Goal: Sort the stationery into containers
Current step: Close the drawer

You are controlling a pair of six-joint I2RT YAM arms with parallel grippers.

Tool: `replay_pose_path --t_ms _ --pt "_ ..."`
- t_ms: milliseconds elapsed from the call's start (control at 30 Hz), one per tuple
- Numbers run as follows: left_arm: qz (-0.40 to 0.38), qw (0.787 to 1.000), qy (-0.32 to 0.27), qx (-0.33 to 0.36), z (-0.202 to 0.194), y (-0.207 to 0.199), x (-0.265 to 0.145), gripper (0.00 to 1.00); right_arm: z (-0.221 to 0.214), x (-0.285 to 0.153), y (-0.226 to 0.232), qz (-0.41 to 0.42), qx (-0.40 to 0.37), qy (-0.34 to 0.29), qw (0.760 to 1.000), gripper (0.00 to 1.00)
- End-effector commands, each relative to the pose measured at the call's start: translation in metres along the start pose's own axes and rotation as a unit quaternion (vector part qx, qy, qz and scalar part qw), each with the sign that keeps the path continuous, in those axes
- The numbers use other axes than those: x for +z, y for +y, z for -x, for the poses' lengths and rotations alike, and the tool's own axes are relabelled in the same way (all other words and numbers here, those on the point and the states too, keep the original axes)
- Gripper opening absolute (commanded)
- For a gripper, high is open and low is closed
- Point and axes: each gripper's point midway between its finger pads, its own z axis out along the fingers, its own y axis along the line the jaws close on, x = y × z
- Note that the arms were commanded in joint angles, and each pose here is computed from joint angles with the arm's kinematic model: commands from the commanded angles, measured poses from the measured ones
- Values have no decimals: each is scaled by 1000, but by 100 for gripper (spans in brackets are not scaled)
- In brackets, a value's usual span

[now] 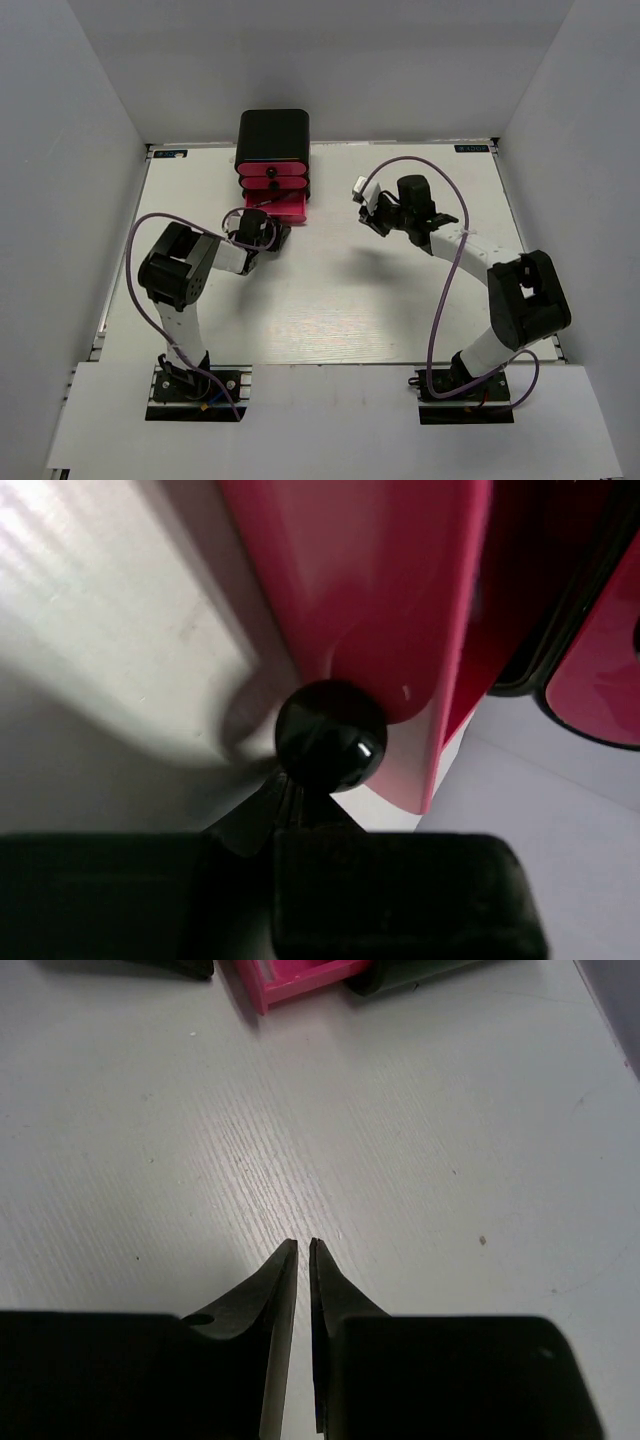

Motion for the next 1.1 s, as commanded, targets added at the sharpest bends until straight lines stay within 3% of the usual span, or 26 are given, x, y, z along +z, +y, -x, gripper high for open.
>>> replay_pose_path --t_ms 0,133,300,433,1067 --pt "-8 999 -33 -12 13 -14 9 8 11 -8 -3 -6 0 -23 1000 16" --pt "-5 999 -47 -21 18 -12 18 9 10 -12 -5 -11 5 -23 1000 16" --pt "-16 998 -47 -28 17 -21 23 29 4 -15 -4 -12 10 -19 1000 16" --pt "-22 998 -47 -33 17 -23 27 36 -1 -17 -4 -13 14 -15 1000 16" --pt "-48 998 -39 -7 14 -58 39 49 -6 -21 -2 -13 17 -12 1000 16"
